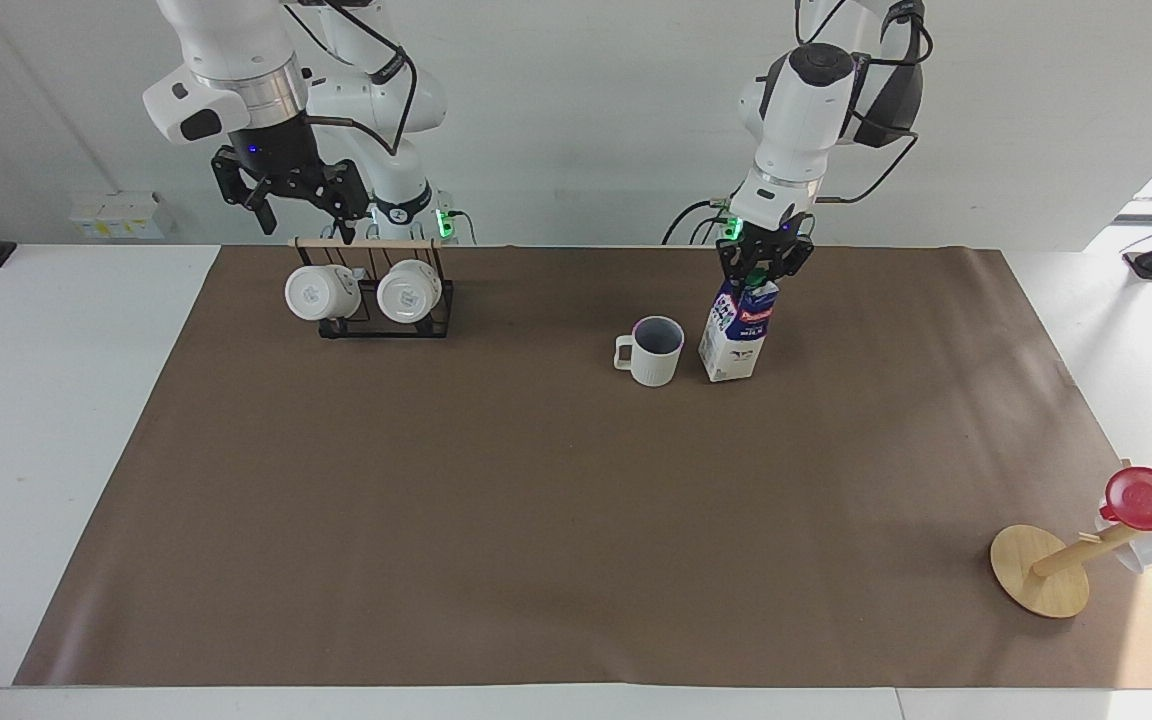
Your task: Place cup and milk on table
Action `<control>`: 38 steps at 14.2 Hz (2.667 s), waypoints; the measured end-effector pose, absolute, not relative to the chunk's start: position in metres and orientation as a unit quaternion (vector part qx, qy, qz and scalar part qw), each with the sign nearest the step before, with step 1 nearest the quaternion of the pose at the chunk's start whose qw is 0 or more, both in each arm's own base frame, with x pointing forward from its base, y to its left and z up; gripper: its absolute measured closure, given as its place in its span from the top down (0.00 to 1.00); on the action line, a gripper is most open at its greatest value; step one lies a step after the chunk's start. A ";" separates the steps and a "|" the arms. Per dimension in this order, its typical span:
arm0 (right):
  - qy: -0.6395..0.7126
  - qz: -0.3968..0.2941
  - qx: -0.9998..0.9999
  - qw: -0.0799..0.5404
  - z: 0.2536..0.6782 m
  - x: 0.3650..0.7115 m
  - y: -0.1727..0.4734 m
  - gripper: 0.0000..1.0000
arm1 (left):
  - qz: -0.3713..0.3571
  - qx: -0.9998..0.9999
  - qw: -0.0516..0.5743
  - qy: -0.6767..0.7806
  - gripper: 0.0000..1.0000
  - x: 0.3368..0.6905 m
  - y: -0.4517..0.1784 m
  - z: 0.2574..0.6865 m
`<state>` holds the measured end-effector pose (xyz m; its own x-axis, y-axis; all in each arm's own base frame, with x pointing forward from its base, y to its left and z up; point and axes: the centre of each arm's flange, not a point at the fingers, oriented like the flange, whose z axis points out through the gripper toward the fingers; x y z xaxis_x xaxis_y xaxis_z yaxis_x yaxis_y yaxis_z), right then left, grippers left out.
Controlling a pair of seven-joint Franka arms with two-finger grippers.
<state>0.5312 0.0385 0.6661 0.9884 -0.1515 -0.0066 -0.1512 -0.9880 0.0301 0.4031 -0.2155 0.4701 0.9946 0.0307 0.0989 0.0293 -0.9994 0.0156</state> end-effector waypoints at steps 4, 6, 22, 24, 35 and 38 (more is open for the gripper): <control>-0.076 -0.004 0.997 0.014 0.666 0.531 0.039 1.00 | 0.048 0.999 0.007 0.014 0.42 0.404 -0.216 0.467; -0.076 -0.004 0.997 0.014 0.666 0.531 0.038 1.00 | 0.046 0.999 0.006 0.014 0.42 0.405 -0.217 0.465; -0.076 -0.004 0.997 0.014 0.666 0.531 0.038 1.00 | 0.024 1.000 -0.003 0.009 1.00 0.409 -0.226 0.522; -0.076 -0.004 0.997 0.014 0.666 0.531 0.038 1.00 | 0.024 1.000 -0.002 0.016 1.00 0.414 -0.217 0.551; -0.076 -0.004 0.997 0.014 0.666 0.531 0.038 1.00 | 0.019 1.000 -0.003 0.010 1.00 0.459 -0.080 0.672; -0.076 -0.004 0.997 0.014 0.666 0.531 0.038 1.00 | 0.013 1.000 -0.003 0.005 1.00 0.463 -0.073 0.670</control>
